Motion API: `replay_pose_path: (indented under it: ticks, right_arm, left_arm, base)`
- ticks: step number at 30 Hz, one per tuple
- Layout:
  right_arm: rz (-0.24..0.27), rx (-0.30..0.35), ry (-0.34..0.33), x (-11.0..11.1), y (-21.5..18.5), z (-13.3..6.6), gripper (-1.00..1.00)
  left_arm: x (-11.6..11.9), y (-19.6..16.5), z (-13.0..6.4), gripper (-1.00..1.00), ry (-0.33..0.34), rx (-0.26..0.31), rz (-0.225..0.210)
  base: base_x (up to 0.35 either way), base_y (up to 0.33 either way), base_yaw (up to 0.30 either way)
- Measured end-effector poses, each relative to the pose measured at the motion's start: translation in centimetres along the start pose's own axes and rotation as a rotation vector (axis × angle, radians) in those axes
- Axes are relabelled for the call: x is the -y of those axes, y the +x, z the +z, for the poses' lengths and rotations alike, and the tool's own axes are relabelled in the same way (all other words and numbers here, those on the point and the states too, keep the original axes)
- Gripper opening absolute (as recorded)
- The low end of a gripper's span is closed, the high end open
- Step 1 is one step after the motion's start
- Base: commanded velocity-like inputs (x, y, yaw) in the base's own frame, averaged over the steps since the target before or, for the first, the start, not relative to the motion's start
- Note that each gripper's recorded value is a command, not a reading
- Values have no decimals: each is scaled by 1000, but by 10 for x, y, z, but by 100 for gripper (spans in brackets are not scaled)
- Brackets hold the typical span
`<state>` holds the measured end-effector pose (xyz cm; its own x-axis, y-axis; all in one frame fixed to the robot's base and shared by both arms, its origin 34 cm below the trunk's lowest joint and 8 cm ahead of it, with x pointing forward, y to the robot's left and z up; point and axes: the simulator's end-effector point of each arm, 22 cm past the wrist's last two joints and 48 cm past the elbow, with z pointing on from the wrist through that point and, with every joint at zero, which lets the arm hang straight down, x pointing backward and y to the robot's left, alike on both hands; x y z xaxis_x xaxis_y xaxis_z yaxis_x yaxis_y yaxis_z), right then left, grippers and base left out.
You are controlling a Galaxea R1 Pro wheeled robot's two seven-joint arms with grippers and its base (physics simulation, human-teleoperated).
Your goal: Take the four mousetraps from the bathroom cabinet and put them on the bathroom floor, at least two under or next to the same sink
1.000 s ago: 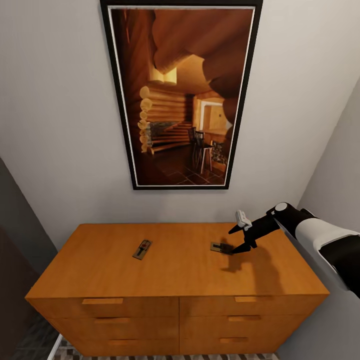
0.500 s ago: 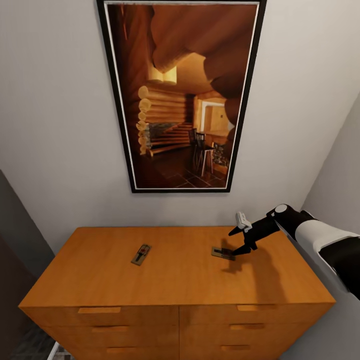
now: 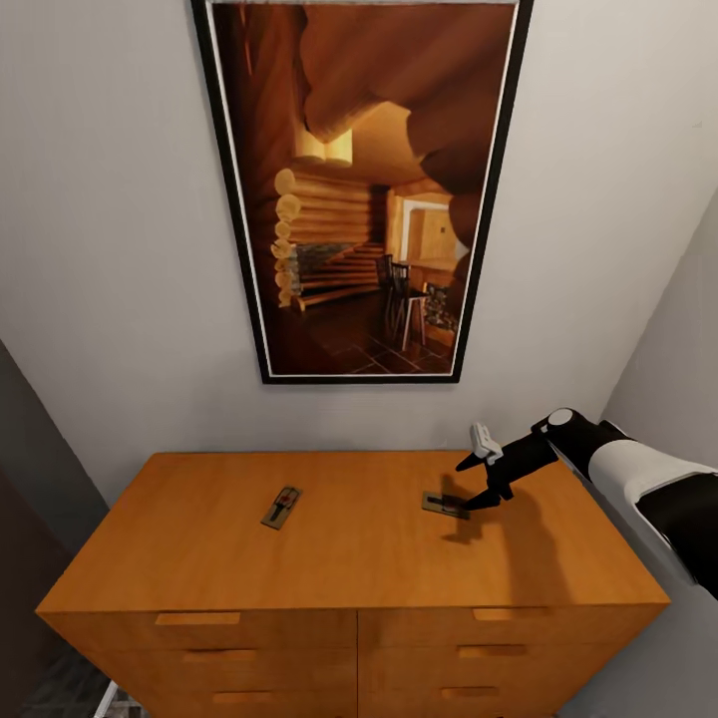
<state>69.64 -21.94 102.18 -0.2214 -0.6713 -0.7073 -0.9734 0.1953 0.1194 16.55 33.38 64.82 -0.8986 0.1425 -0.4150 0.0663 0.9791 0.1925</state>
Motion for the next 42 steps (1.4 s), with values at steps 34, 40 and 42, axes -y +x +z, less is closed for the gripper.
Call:
replay_pose_path:
  ticks: [34,40,42]
  right_arm:
    - [38,-10,-35,4,22,22,100]
    - [46,-13,-43,4,27,26,100]
    - [49,-14,-45,4,29,27,100]
  left_arm:
    - [3,18,-6,100,9,-51,7]
    - [3,21,-7,100,11,-61,9]
    - [3,22,-8,100,11,-64,9]
  base:
    - [0,0,0]
    - [1,0,0]
    - [37,0,0]
